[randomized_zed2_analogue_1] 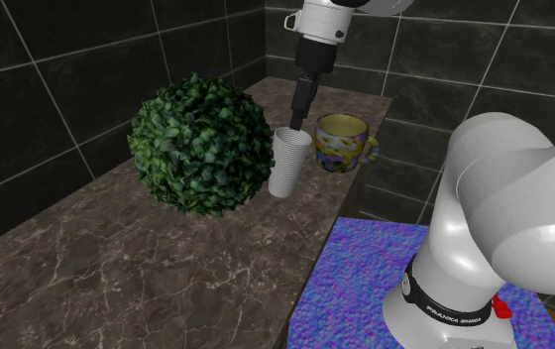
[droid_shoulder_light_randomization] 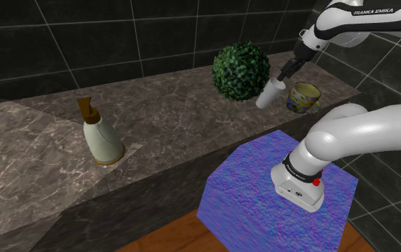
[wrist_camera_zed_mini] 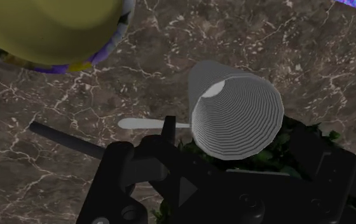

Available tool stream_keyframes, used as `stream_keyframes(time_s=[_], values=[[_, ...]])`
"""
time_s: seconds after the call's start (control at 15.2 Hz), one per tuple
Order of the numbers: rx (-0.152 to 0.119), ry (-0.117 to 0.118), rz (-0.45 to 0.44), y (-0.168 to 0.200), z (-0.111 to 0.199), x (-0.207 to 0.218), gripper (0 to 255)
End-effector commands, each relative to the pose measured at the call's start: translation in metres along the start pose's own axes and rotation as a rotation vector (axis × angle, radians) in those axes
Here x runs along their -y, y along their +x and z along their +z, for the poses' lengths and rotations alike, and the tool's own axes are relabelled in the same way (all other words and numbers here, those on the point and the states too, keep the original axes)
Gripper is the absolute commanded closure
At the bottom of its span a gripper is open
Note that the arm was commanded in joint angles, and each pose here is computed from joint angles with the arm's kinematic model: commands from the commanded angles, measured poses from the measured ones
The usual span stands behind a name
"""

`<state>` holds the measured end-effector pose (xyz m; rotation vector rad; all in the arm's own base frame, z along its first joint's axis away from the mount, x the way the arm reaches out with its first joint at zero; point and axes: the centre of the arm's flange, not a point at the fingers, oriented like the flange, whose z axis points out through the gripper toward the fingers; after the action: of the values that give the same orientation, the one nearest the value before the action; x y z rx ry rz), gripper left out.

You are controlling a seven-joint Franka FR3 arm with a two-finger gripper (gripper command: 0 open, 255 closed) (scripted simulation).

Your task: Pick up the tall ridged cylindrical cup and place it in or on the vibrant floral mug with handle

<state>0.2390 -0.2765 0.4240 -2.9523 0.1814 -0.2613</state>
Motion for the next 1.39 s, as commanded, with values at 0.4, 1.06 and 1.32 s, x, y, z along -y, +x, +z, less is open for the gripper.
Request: stream_keyframes(time_s=[0.4, 1.06, 1.32], values=[[-0.021, 0.003, -0.007, -0.004, 0.042, -0.032, 0], [-0.021, 0.003, -0.007, -0.004, 0.055, -0.031, 0], [-0.021, 0.003, -0.007, -0.004, 0.055, -0.031, 255]])
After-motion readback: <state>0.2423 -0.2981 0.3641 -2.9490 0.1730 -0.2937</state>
